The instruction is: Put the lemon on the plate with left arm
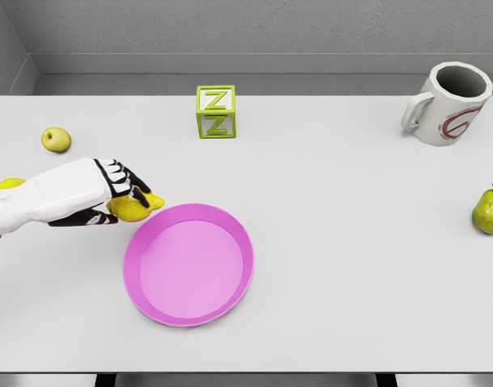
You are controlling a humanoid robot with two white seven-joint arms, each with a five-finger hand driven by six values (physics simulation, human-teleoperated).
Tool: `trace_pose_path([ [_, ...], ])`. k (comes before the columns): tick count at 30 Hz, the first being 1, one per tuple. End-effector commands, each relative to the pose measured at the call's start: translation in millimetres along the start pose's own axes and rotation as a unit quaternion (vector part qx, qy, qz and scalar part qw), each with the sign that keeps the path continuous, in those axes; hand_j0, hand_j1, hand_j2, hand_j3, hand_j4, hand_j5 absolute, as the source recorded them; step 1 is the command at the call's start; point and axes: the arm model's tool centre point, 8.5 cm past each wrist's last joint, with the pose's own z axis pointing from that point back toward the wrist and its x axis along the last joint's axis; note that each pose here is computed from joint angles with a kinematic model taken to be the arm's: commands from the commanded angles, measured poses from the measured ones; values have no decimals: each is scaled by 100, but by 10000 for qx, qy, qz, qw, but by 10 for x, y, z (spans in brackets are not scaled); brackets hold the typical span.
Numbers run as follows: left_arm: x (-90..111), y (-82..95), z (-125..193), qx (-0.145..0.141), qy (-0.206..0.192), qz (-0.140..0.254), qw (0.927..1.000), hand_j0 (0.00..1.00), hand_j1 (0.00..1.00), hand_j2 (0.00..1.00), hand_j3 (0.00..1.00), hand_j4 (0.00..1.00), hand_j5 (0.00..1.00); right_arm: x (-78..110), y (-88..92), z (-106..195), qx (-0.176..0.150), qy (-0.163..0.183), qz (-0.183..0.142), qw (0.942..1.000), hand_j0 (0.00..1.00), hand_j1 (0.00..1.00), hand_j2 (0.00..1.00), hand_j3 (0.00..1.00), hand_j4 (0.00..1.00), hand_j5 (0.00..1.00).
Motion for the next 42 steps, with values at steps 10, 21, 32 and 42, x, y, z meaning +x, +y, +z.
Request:
trace_pose_path([
  [10, 62, -57, -124, 140, -129, 156, 9997, 60, 60, 60, 60, 60, 60, -1, 0, 0, -1, 2, 1, 10000, 100, 100, 100, 100, 100, 100],
  [21, 129, -126, -252, 240, -254, 268, 9990, 59, 59, 59, 59, 59, 59, -11, 0, -1, -1, 9, 1, 10000, 100, 100, 100, 100, 100, 100],
  [32, 193, -237, -335, 63, -368, 362, 9986, 59, 59, 59, 59, 59, 59, -1, 0, 0, 6, 2, 8, 10000, 100, 100, 100, 100, 100, 100],
  [42, 217, -240, -389, 72, -436, 375, 9983, 60, 60, 60, 60, 60, 60, -11, 0, -1, -1, 9, 1, 10000, 100, 100, 100, 100, 100, 100],
])
